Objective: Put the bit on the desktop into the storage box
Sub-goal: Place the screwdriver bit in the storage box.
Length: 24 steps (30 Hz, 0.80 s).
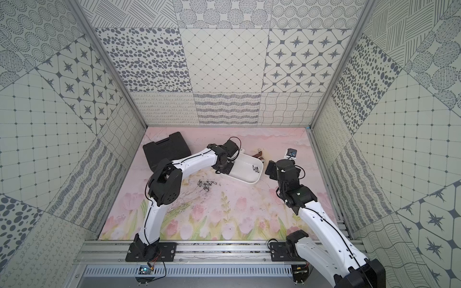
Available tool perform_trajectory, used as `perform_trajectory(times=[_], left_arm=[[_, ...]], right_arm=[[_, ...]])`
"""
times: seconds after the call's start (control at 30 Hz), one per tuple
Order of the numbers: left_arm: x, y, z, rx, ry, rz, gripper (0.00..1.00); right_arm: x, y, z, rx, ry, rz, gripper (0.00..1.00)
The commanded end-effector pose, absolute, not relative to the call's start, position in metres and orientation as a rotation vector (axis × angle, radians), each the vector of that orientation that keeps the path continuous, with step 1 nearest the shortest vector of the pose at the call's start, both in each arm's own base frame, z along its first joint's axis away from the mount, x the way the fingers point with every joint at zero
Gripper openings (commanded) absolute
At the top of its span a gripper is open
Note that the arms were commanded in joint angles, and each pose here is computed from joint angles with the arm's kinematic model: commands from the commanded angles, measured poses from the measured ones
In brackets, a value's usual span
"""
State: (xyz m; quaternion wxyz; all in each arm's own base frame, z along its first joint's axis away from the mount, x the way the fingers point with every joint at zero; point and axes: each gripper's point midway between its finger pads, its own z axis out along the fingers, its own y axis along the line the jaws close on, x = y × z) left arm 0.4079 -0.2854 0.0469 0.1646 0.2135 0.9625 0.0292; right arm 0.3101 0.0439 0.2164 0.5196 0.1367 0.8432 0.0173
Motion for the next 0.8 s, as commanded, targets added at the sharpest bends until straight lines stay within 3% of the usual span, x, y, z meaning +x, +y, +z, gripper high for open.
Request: perform_trajectory(times=[0.0, 0.53, 0.77], left_arm=[[0.404, -0.279, 0.044, 0.635, 2.762, 0.134, 0.11], [0.405, -0.279, 0.044, 0.64, 2.758, 0.138, 0.17], [0.405, -0.278, 0.055, 0.63, 2.744, 0.132, 0.29]], right_arm=[[0.311, 0.043, 0.222, 0.357, 1.985, 0.066, 0.97], [0.311, 0.042, 0.218, 0.356, 1.994, 0.055, 0.96], [0.312, 0.044, 0.217, 0.352, 2.004, 0.065, 0.96]])
